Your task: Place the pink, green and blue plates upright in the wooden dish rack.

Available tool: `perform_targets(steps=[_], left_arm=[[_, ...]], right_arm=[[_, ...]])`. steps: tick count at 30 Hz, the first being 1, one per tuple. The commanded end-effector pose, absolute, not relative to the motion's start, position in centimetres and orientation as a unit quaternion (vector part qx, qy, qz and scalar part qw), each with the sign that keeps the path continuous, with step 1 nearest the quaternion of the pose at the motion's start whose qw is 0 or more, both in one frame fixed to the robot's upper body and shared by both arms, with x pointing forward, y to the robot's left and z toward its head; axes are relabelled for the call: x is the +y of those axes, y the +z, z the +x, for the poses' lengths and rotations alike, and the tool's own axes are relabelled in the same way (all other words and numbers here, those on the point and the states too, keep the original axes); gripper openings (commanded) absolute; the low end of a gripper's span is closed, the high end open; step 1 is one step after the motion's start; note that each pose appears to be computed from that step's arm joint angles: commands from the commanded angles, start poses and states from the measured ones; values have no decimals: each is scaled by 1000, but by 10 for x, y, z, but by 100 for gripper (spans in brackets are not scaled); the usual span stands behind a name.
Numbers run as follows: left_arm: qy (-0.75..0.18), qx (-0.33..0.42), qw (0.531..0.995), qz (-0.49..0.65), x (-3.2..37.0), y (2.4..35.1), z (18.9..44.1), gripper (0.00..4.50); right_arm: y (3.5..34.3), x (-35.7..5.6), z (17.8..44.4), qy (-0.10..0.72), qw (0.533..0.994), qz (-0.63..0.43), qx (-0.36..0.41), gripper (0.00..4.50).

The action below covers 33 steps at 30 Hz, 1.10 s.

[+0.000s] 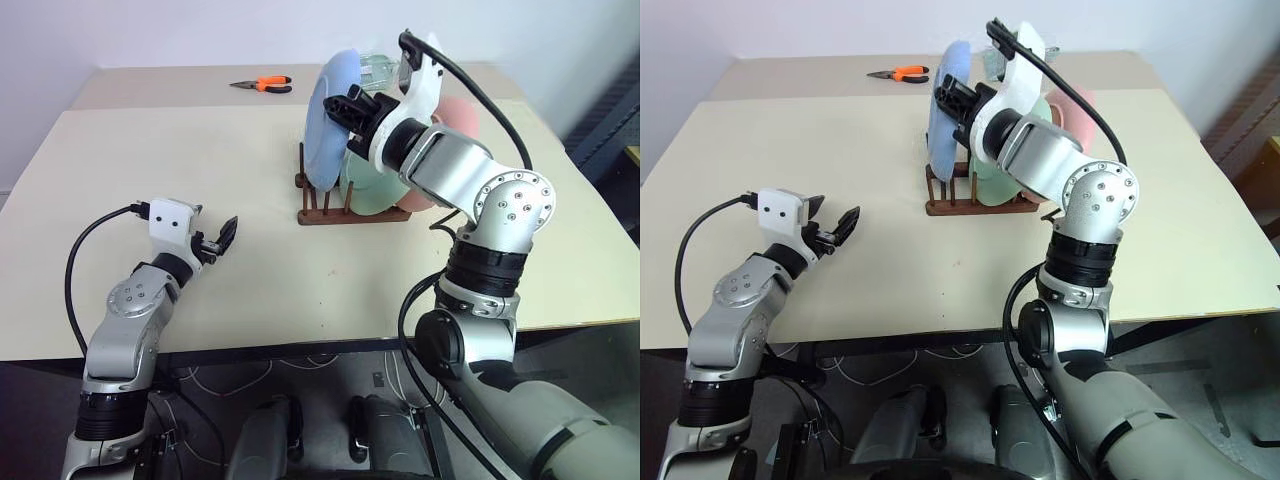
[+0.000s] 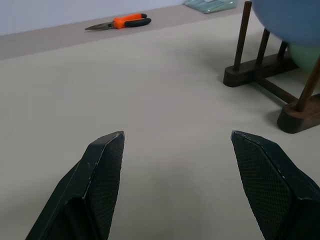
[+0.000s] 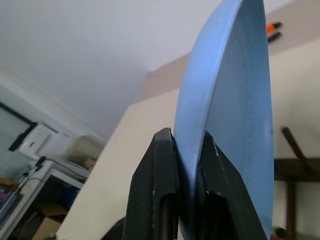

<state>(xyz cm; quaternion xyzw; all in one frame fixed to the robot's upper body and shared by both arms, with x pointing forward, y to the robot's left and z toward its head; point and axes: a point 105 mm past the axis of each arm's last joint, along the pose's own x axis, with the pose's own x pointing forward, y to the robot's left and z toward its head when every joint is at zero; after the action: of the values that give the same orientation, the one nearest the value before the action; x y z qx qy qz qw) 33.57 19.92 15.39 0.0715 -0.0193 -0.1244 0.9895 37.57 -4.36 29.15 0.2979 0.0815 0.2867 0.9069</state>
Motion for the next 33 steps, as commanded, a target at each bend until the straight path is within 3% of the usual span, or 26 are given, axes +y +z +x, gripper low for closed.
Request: perform_targets(steps=[1, 4, 8, 13, 15, 18, 21, 23, 26, 30, 33], left_arm=[[-129, -41, 988, 79, 195, 166, 332, 347], [-131, -41, 987, 79, 195, 166, 332, 354], [-134, -41, 987, 78, 195, 166, 330, 354], [-138, -42, 986, 79, 194, 166, 328, 354], [-144, -39, 985, 85, 195, 167, 327, 354], [-156, -30, 982, 97, 195, 164, 325, 354], [-194, -14, 976, 103, 187, 158, 322, 354], [-231, -4, 968, 102, 175, 154, 319, 354], [-280, 8, 955, 101, 157, 150, 315, 354], [-360, 23, 927, 107, 127, 147, 305, 354], [-400, 24, 910, 107, 113, 150, 297, 354]], right_arm=[[300, -46, 377, 287, 909, 295, 60, 0], [300, -47, 380, 287, 921, 259, 44, 108], [324, -45, 373, 315, 932, 175, -40, 297], [341, -56, 354, 340, 925, -48, -164, 297], [343, -79, 341, 367, 904, -99, -196, 297], [335, -113, 328, 394, 890, -132, -190, 297], [316, -171, 336, 321, 924, -156, -136, 297], [299, -188, 329, 312, 928, -178, -99, 297], [275, -192, 323, 312, 925, -212, -51, 220], [246, -190, 326, 300, 918, -260, -9, 20], [235, -188, 335, 283, 917, -281, -1, 9]])
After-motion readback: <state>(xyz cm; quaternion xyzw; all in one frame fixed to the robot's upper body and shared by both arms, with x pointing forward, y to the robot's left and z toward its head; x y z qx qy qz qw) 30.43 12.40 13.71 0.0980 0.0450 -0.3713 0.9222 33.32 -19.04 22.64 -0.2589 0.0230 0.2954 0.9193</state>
